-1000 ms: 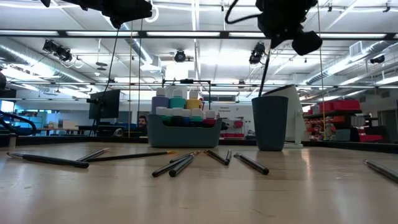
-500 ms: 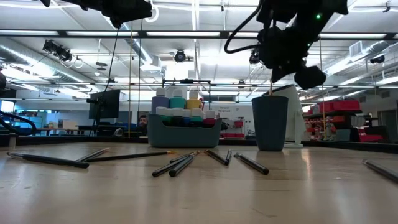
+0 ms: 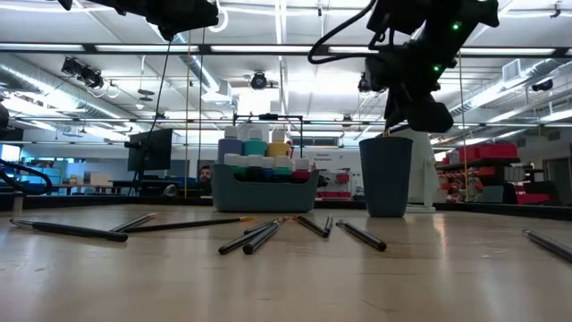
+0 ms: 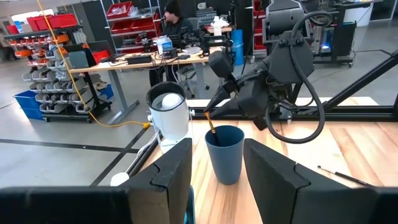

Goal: Pick & Place Paint Supplies
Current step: Put the gold paint brush into the blue cup, then put the silver paint brush into the blue cup

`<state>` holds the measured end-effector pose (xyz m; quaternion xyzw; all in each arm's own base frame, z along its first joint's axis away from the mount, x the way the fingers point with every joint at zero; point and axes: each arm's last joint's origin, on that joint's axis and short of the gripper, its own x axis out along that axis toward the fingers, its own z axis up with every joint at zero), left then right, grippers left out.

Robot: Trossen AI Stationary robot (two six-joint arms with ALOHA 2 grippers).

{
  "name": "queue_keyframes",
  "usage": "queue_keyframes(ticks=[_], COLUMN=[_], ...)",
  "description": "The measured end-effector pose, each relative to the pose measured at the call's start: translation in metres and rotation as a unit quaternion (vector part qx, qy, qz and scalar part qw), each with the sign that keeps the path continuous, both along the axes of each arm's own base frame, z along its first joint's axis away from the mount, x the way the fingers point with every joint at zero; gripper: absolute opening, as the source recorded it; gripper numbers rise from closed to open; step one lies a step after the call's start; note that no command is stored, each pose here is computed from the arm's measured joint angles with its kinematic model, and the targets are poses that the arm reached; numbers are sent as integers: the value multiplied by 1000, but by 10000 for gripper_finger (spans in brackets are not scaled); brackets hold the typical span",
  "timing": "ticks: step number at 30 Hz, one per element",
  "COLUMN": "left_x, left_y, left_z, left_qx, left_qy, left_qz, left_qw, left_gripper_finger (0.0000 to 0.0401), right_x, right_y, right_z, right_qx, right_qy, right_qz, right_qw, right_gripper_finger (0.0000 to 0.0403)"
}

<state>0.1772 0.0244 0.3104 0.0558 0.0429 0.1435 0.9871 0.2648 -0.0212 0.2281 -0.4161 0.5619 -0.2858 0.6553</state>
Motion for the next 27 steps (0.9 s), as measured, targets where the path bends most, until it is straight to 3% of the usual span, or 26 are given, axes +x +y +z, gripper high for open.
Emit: queue_keyframes(ticks=[10, 15, 20, 23, 27], left_x=[1, 3, 4, 5, 8], left_y=[0, 0, 1, 1, 1], left_z=[-1, -1, -1, -2, -4], left_qx=[-1, -1, 0, 2, 2], left_qy=[3, 3, -1, 3, 11], left_qz=[0, 0, 2, 2, 2], left_qw=[1000, 1000, 1000, 1000, 1000], left_gripper_finger=[153, 153, 153, 153, 153], right_x=[1, 5, 20, 27, 32], right_y=[11, 18, 24, 31, 42], right_z=[10, 34, 58, 61, 57], right_qx=[25, 56, 215, 316, 412], right_qy=[-101, -183, -354, -380, -359], right_qz=[-11, -4, 5, 49, 86], right_qw=[995, 982, 910, 868, 833], right_gripper_finger=[94, 94, 94, 94, 94])
